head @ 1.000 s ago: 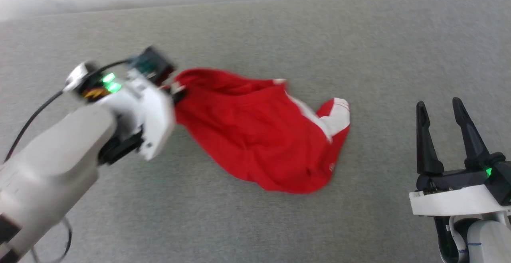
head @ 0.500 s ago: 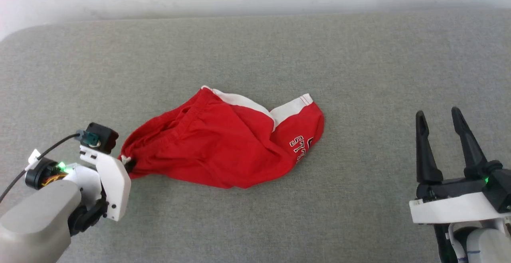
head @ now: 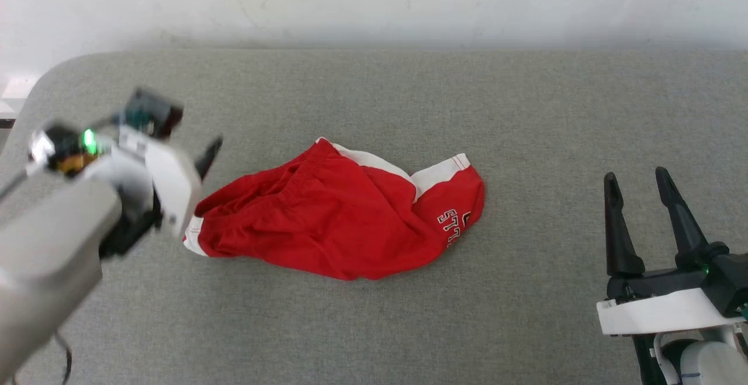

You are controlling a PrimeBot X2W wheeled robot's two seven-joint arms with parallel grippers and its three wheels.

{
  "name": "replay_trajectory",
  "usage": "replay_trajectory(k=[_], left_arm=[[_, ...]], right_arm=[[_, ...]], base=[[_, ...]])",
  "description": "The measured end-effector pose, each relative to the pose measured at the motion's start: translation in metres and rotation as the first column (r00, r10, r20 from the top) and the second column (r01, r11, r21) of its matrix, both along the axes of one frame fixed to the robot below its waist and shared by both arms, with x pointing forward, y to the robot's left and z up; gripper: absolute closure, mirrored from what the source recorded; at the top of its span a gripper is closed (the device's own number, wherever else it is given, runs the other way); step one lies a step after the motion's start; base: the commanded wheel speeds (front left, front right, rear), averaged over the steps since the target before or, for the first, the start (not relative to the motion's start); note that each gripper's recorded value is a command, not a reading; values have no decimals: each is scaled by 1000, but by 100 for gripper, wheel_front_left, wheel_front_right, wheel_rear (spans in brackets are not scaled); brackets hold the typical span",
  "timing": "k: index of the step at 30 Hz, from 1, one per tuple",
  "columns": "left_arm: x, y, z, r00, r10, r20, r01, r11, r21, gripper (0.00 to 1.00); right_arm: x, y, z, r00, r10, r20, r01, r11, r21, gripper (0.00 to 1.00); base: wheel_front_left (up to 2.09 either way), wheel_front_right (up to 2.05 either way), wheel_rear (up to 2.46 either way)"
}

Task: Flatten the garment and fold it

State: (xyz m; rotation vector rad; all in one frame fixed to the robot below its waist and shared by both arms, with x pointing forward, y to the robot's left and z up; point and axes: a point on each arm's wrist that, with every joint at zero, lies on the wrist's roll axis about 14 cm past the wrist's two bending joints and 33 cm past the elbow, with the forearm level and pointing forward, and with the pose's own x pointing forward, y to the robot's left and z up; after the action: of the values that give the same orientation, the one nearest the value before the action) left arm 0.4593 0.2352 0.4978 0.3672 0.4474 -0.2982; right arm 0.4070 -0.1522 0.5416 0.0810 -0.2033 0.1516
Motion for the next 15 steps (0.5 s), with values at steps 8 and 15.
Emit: replay_trajectory(k=[8,15], left_arm=[[42,-57,49,985,-173,23,171,983,59,0],[62,-89,20,957,-204,-205,225,971,84,0]], right_arm=[[2,-2,-6,1000,-6,-17,6,1000,-1,0],[10,-10,-8,999,-29,-17,29,1000,6,0]], base=[[0,0,0],[0,0,0]])
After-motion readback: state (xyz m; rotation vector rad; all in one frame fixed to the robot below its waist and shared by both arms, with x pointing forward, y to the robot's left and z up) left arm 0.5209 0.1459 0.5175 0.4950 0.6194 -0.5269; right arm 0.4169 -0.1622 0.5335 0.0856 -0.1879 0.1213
